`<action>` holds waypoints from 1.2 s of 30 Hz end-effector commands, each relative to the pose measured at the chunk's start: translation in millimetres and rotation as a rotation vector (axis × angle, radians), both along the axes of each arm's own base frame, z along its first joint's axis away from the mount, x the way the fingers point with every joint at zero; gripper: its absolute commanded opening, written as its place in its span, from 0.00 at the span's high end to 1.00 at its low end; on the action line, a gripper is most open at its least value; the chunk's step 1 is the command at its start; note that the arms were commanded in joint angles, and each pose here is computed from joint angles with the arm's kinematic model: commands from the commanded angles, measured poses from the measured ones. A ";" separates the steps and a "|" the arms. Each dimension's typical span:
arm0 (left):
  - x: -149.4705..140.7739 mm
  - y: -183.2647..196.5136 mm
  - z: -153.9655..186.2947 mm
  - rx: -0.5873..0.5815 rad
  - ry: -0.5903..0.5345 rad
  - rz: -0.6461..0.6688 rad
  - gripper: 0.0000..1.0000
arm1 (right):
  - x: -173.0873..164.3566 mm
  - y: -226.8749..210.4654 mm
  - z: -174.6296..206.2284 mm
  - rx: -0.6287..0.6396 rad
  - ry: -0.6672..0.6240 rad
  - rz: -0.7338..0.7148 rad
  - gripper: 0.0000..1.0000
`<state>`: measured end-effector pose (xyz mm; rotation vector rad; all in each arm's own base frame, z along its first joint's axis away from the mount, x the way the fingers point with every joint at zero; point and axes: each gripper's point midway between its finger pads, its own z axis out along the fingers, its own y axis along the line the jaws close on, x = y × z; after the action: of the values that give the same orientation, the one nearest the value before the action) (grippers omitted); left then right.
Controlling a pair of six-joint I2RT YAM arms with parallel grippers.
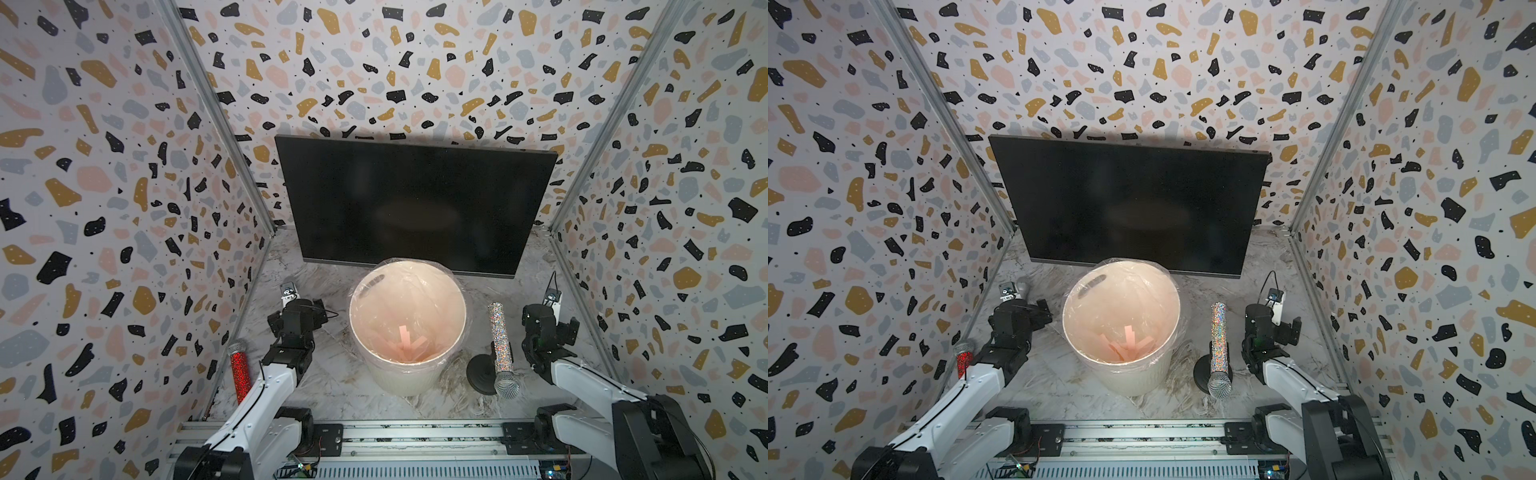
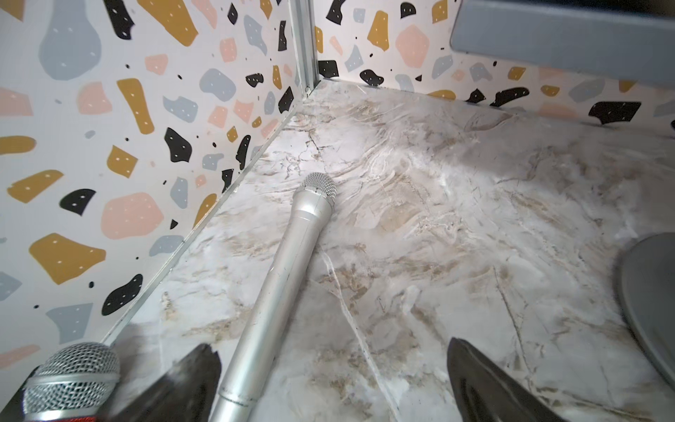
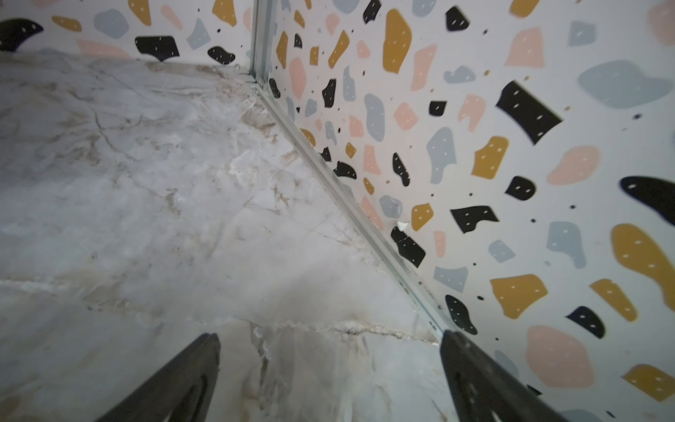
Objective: Remove the sticky note from the monitor
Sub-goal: Reset both arms
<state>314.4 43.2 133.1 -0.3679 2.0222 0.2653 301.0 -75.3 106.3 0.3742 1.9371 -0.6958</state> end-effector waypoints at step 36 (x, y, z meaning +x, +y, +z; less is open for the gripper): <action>60.5 -49.0 -35.0 0.105 -0.086 -0.315 0.00 | 80.6 57.9 -21.5 0.148 -0.035 0.458 0.00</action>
<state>362.2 -2.4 78.8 -0.0060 2.0073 0.1608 372.5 -23.1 74.4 0.0459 1.9719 -0.2819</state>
